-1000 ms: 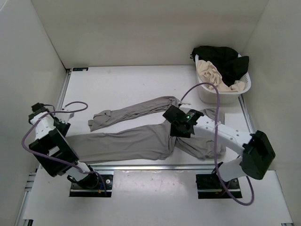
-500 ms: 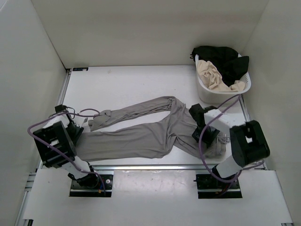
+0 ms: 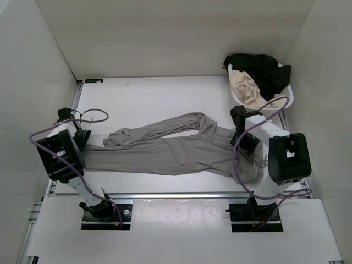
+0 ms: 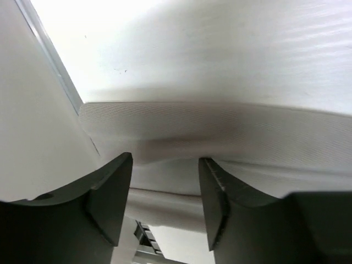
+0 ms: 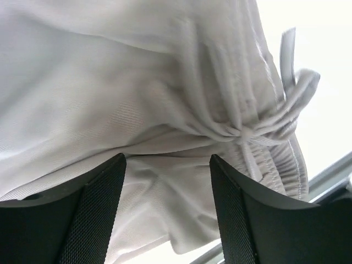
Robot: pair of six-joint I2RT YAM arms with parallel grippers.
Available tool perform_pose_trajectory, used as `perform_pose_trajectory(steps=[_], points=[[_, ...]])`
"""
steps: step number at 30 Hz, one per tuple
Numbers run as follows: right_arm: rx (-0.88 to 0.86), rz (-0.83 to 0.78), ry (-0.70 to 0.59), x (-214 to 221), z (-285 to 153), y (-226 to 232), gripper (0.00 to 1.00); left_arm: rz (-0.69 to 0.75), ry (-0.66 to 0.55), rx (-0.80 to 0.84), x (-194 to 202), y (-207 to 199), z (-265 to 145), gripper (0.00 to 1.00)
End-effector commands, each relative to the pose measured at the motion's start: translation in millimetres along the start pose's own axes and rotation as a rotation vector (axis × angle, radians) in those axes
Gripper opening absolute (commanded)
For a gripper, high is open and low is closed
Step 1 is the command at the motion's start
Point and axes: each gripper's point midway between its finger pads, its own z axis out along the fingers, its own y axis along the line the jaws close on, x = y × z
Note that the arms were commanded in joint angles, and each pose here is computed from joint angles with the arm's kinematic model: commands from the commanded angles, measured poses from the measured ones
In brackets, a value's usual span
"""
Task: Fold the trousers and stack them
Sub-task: Flatten the trousers out
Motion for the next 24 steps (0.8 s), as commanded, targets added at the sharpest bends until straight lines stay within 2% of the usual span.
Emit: perform_pose_trajectory(steps=[1,3,8,11,13,19,24], points=[[-0.077,-0.065,-0.149,-29,-41,8,0.70,0.021,-0.143,0.003,-23,5,-36,0.64],[-0.101,-0.025,-0.180,-29,-64,-4,0.72,0.044,-0.169,-0.024,-21,7,-56,0.66],[-0.094,0.145,-0.112,14,-75,-47,0.77,0.100,-0.093,-0.002,16,-13,-63,0.70],[-0.077,0.221,-0.058,46,-60,-66,0.78,0.108,-0.030,0.031,39,-27,-51,0.70],[-0.043,0.246,-0.016,68,-46,-79,0.80,0.052,0.003,0.041,53,-22,-44,0.70],[-0.158,0.348,0.085,90,-24,-50,0.81,-0.024,0.101,0.093,93,-24,-26,0.69],[-0.129,0.388,0.038,77,-12,-48,0.80,-0.036,0.082,0.075,95,-20,-18,0.69]])
